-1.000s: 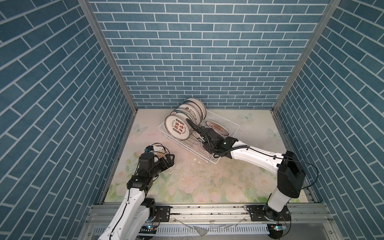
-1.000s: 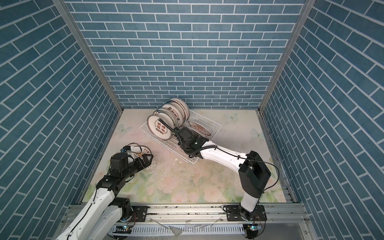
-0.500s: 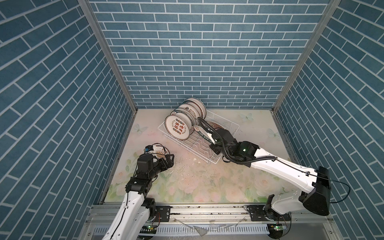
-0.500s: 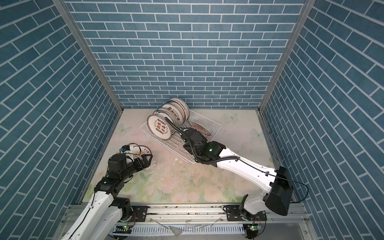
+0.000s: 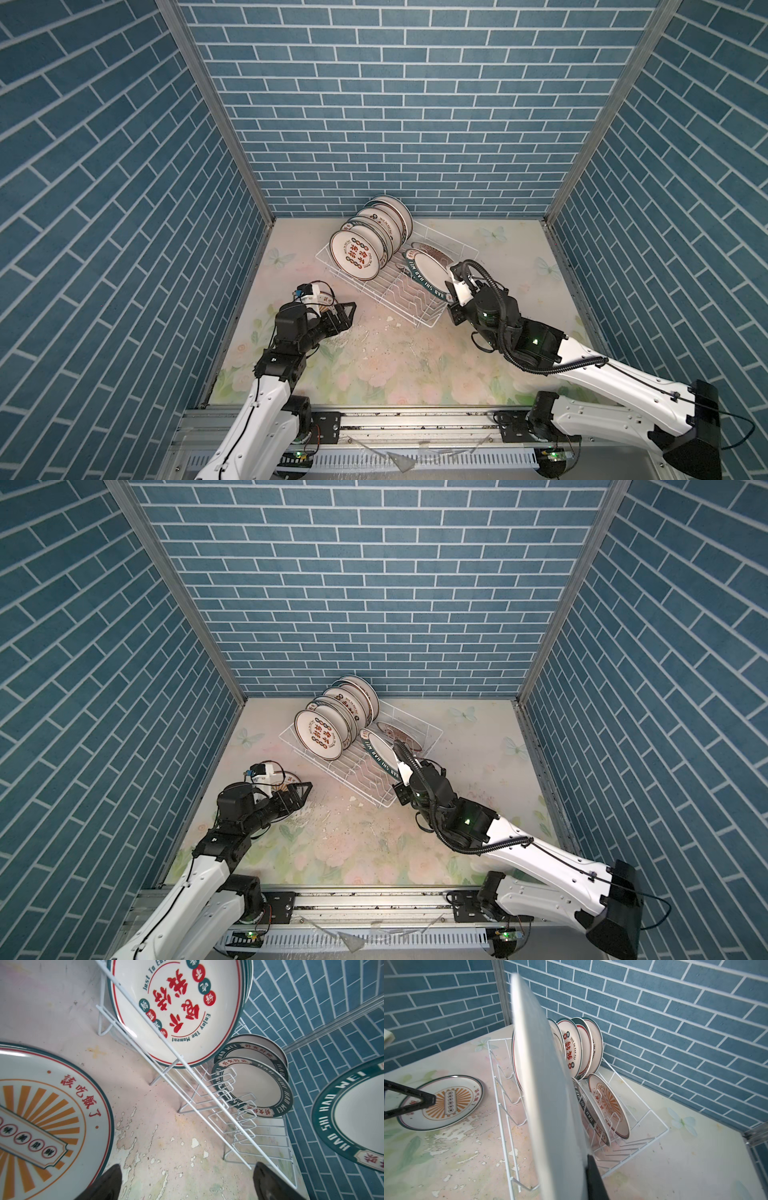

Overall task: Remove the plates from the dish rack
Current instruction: 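Lift the green-rimmed plate up out of the rack with the right gripper, then carry the plate to the left gripper and close the left gripper on its rim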

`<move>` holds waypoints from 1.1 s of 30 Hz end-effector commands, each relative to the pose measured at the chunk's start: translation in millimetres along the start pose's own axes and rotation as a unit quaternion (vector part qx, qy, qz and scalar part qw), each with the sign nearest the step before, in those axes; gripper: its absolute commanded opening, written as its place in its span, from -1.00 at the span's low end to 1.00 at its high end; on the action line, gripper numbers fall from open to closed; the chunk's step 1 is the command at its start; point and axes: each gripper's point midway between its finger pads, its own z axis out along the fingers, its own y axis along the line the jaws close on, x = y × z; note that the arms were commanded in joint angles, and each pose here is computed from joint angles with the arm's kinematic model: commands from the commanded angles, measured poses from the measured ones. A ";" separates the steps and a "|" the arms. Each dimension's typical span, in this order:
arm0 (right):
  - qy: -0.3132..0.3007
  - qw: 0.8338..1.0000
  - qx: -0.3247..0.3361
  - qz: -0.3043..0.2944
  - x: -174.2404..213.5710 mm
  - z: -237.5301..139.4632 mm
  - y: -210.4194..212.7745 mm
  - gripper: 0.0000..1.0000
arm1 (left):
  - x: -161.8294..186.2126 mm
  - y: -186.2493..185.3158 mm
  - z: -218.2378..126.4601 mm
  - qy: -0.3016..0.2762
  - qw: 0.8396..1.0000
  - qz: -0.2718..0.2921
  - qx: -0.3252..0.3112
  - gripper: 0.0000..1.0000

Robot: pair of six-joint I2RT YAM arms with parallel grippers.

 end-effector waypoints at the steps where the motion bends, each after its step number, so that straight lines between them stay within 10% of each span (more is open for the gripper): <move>1: -0.065 0.987 -0.051 0.139 -27.9 -5.2 12.9 -1.00 | -6.6 -19.4 -1.3 -0.013 0.999 0.009 0.044 0.99; 17: 0.063 0.899 -0.231 0.367 -15.7 30.1 84.2 -1.00 | -7.4 -34.8 -3.1 -0.027 0.995 0.013 0.096 0.95; 33: 0.121 0.827 -0.362 0.413 -15.8 63.0 144.6 -1.00 | 0.0 -33.5 1.0 -0.033 0.992 0.003 0.123 0.72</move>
